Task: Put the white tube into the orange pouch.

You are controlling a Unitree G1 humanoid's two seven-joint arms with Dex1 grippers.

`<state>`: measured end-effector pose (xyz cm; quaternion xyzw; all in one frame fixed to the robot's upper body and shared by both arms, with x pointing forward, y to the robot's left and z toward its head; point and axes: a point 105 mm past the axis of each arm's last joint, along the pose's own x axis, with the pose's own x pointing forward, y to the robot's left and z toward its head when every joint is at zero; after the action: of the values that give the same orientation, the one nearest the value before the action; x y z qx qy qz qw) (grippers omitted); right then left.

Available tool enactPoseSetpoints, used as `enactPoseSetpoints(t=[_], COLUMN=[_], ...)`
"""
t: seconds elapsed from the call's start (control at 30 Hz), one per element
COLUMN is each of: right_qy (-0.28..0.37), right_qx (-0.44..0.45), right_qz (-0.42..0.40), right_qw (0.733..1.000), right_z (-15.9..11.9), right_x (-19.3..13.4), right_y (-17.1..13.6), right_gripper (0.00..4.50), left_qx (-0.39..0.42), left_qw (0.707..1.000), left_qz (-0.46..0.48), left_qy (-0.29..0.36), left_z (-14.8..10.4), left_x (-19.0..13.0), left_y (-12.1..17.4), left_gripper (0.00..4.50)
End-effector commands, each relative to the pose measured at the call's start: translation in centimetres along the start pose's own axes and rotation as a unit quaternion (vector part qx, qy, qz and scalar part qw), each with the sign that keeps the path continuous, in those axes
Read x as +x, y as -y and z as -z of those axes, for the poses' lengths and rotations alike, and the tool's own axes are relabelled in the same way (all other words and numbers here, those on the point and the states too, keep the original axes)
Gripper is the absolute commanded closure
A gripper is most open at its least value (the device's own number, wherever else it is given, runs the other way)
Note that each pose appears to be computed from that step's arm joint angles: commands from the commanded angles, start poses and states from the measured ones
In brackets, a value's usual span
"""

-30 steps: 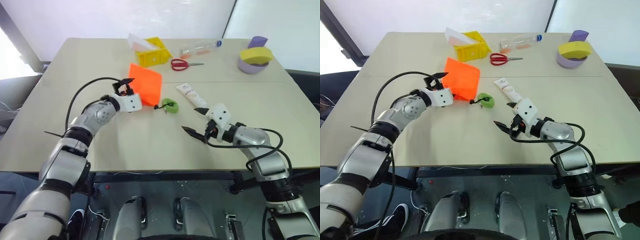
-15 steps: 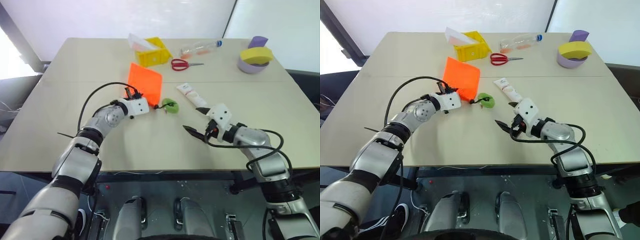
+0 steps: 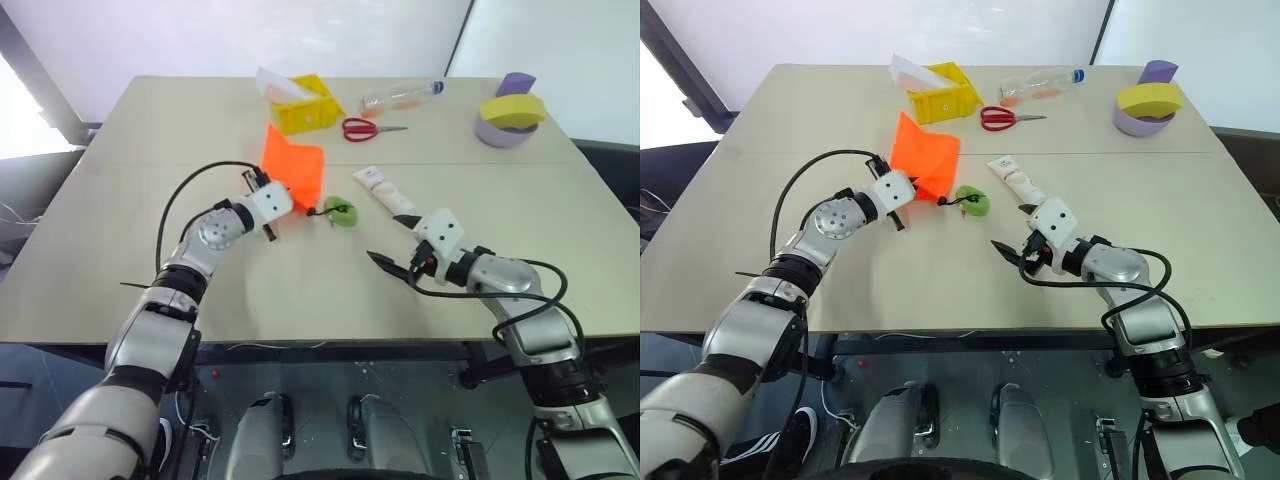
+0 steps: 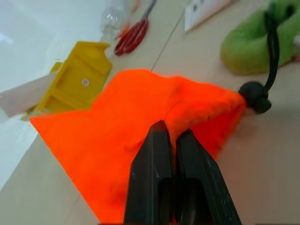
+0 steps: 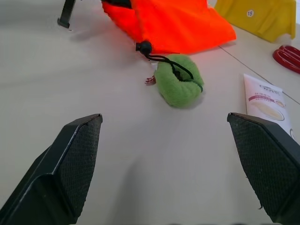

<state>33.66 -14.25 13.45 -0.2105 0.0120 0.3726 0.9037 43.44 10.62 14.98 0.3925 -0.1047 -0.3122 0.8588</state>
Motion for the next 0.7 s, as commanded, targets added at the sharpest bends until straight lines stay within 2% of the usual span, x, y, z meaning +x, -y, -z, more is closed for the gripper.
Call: enactPoseSetpoints(t=[0.03,0.4,0.6,0.63,0.7], right_qy=[0.027,0.025,0.026,0.027,0.027], right_qx=[-0.019,-0.022,-0.025,-0.025,-0.025], right_qz=[0.008,0.008,0.008,0.007,0.006], right_qw=[0.999,0.999,0.999,0.999,0.999], right_z=[-1.4,-1.0,-1.0,-1.0,-1.0], right_x=[-0.1,0.1,0.3,0.3,0.3], right_y=[0.3,0.3,0.5,0.5,0.5], right_gripper=[0.0,0.0,0.0,0.0,0.0], left_qx=[-0.016,-0.128,-0.198,-0.221,-0.203], left_qw=[0.999,0.989,0.974,0.969,0.974], left_qz=[-0.022,-0.016,0.028,0.031,0.049], left_qy=[0.036,0.068,0.106,0.11,0.09], left_z=[-2.2,-6.5,-9.8,-10.1,-9.7], left_x=[-0.9,-4.6,-5.9,-6.1,-6.5], left_y=[-2.2,-4.0,-2.6,-2.4,-1.6], left_gripper=[4.46,4.46,4.46,4.46,4.46])
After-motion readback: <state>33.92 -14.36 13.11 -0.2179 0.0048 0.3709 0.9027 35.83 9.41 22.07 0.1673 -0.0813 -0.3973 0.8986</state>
